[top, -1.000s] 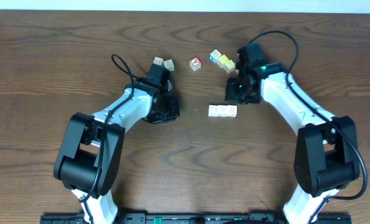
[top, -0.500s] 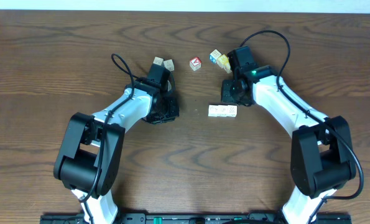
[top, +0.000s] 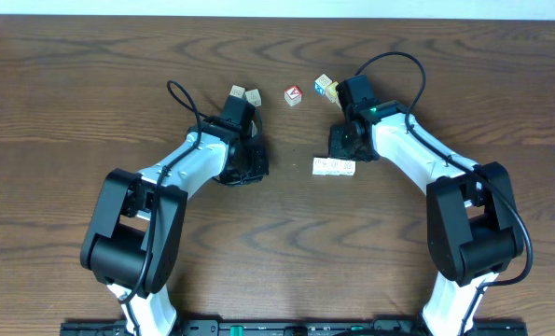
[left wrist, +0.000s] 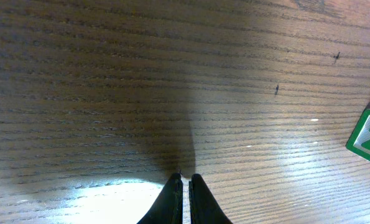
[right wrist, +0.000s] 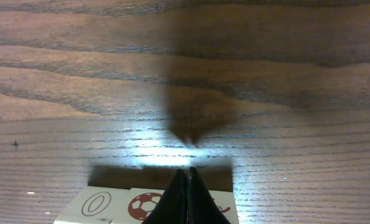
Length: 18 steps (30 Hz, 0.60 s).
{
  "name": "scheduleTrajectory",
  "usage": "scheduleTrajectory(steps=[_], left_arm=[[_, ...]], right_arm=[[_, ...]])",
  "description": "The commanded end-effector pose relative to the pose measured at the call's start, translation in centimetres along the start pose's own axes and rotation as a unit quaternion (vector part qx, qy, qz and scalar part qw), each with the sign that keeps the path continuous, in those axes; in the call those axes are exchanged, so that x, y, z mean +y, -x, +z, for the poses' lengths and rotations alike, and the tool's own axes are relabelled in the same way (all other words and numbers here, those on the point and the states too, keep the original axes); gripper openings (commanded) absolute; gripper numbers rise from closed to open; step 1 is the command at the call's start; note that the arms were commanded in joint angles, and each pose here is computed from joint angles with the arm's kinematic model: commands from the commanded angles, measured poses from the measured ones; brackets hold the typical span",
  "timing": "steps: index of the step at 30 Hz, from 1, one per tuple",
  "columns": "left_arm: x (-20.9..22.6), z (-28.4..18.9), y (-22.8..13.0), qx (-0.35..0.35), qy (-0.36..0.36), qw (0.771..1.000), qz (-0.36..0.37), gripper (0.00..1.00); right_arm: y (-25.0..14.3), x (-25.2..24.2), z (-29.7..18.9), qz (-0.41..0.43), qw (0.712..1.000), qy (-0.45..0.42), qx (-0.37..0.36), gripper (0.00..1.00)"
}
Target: Lift 3 blocks
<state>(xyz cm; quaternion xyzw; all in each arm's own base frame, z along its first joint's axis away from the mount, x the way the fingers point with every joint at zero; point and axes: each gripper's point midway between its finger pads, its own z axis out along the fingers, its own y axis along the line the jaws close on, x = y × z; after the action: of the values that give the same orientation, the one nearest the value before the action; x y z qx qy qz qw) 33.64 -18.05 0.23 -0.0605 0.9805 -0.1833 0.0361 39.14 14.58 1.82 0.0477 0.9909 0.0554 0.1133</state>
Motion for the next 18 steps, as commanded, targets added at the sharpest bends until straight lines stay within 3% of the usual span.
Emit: scheduleTrajectory(steps=[1, 18], left_arm=[[0.24, -0.6, 0.09, -0.009, 0.004, 1.0, 0.004, 0.07], [0.24, -0.6, 0.08, -0.009, 0.004, 1.0, 0.004, 0.07]], right_arm=[[-0.46, 0.45, 0.21, 0.006, 1.0, 0.008, 0.007, 0.01], [-0.86, 0.84, 0.2, 0.004, 1.0, 0.02, 0.017, 0.01]])
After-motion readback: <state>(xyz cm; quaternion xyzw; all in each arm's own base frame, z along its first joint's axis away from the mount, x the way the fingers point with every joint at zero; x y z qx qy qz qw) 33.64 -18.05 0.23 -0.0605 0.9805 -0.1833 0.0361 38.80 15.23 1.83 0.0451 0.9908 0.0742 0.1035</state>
